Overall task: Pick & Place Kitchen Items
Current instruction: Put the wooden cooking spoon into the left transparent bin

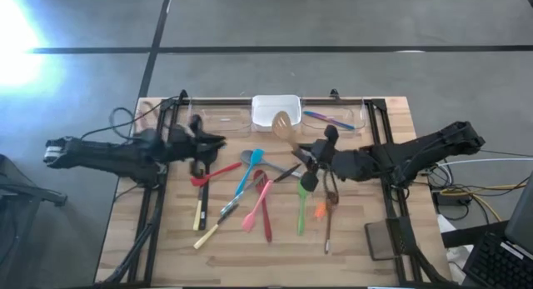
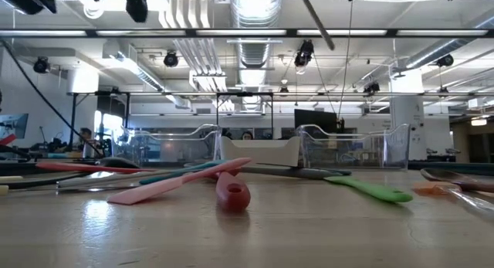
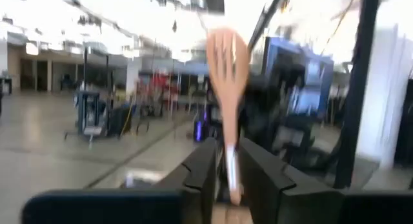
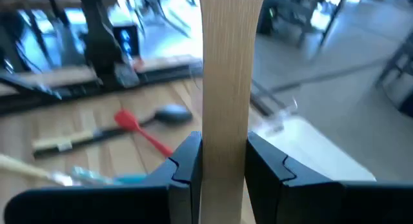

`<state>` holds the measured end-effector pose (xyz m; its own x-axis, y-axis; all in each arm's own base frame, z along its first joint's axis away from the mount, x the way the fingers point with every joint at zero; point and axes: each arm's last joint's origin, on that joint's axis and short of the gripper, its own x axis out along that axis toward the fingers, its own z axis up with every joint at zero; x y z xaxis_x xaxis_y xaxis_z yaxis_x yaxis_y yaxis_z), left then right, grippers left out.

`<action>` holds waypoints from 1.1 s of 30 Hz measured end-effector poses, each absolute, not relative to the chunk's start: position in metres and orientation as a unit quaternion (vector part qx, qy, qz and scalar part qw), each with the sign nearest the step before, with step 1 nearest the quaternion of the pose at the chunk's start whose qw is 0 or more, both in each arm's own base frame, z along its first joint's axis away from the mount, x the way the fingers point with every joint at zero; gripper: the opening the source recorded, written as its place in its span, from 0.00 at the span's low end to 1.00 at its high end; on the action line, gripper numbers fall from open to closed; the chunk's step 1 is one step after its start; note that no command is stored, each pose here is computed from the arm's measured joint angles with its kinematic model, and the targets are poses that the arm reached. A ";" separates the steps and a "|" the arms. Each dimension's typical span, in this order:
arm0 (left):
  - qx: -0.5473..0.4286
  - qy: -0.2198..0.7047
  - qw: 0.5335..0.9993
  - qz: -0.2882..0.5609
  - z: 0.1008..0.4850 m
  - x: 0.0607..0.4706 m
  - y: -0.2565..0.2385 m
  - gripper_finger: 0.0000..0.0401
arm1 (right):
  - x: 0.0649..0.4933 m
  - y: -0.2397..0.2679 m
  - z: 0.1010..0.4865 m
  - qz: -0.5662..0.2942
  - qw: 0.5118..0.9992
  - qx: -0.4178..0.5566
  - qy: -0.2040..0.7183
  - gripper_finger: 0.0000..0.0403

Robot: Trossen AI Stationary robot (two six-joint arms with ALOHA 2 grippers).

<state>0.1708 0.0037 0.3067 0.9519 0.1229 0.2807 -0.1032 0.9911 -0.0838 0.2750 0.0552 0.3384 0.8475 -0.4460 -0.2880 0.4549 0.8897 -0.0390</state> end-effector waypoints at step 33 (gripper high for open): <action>-0.014 -0.140 0.984 0.108 0.340 0.312 0.009 0.54 | 0.327 0.027 0.331 -0.204 0.977 -0.008 0.057 0.18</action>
